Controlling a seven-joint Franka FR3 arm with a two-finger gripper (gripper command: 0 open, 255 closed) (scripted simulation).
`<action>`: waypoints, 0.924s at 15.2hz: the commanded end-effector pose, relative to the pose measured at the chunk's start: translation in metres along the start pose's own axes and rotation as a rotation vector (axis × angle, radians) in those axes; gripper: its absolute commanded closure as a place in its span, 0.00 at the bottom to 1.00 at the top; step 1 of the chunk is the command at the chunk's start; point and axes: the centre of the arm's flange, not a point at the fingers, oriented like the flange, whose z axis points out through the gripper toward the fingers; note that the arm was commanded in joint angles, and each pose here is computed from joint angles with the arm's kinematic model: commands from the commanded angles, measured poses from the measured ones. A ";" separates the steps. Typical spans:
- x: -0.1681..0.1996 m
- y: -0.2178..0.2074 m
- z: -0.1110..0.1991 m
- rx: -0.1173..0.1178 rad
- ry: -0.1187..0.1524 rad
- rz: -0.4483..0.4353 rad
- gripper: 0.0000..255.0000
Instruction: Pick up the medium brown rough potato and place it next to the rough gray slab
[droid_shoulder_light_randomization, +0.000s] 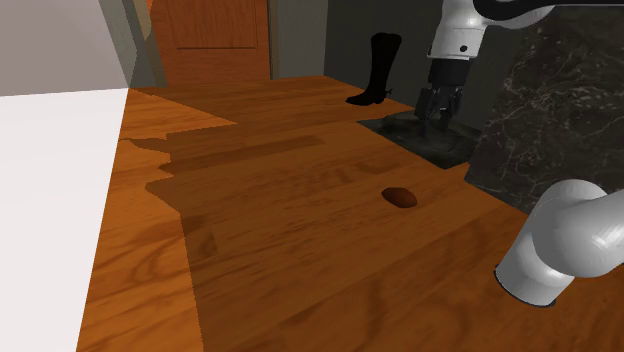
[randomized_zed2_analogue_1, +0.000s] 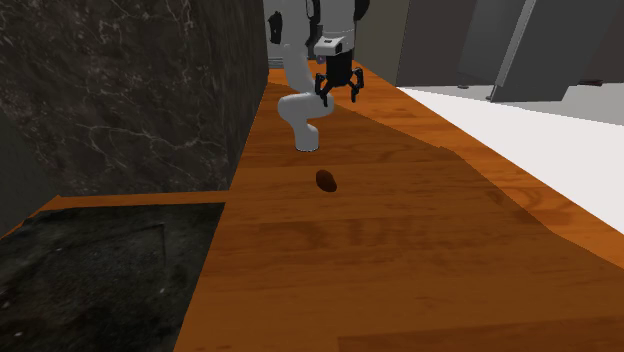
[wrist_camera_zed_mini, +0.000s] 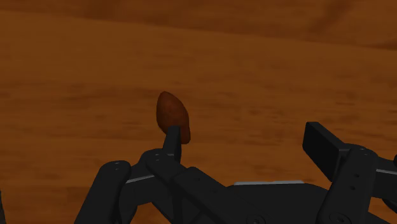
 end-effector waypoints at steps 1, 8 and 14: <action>0.000 0.000 0.000 0.000 0.000 0.000 0.00; 0.025 0.029 0.081 -0.024 0.035 -0.046 0.00; 0.050 0.054 0.150 -0.044 0.064 -0.085 0.00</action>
